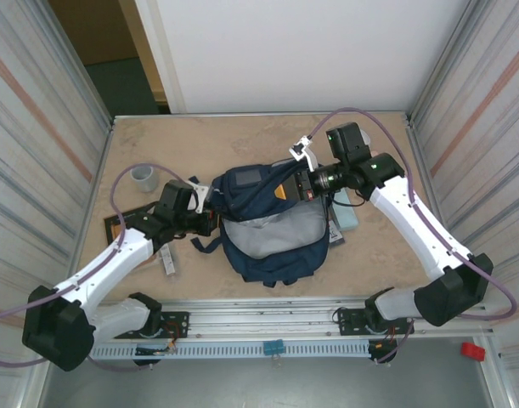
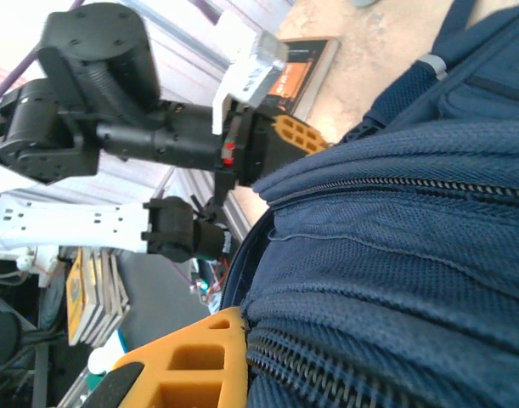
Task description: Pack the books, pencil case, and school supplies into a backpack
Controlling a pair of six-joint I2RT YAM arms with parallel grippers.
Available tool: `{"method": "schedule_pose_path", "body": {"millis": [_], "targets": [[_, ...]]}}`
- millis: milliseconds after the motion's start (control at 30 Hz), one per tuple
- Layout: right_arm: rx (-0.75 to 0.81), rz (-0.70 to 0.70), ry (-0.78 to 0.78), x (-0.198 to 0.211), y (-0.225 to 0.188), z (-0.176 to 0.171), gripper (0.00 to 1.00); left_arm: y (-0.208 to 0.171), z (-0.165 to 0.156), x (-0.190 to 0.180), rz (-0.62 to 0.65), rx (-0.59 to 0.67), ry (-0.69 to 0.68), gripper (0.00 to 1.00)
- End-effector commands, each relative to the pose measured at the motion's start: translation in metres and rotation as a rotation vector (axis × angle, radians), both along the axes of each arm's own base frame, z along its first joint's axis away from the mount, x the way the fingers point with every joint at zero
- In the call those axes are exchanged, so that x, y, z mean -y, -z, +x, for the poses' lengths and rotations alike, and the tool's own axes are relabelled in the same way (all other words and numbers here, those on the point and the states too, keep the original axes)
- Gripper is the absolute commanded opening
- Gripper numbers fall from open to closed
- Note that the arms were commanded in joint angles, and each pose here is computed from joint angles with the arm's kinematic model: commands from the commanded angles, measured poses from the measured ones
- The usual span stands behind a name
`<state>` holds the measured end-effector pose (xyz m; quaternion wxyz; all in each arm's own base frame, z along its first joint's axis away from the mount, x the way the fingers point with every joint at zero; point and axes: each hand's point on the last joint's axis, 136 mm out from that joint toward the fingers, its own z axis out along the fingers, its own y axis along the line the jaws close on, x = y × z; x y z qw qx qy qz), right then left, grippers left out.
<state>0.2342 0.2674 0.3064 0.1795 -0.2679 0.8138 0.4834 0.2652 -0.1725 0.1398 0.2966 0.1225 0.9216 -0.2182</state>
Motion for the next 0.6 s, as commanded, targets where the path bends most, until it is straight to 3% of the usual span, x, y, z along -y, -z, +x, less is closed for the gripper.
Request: {"method": "schedule_pose_path", "body": {"millis": [0, 267, 300, 433, 567], "targets": [[0.084, 0.105, -0.117, 0.0, -0.041, -0.029, 0.0, 0.0, 0.03, -0.017, 0.053, 0.066, -0.089, 0.0], [0.121, 0.13, -0.131, 0.004, -0.053, -0.04, 0.0, 0.039, 0.063, -0.034, 0.052, -0.008, -0.232, 0.0], [0.113, 0.127, -0.117, 0.004, -0.051, -0.037, 0.0, 0.038, 0.065, -0.031, 0.038, -0.009, -0.233, 0.03], [0.091, 0.129, -0.011, -0.002, -0.038, -0.011, 0.0, 0.015, 0.063, -0.027, -0.039, 0.022, -0.244, 0.4], [0.094, 0.145, 0.055, -0.011, -0.029, 0.008, 0.0, -0.022, 0.05, -0.032, -0.098, 0.084, -0.273, 0.6]]}}
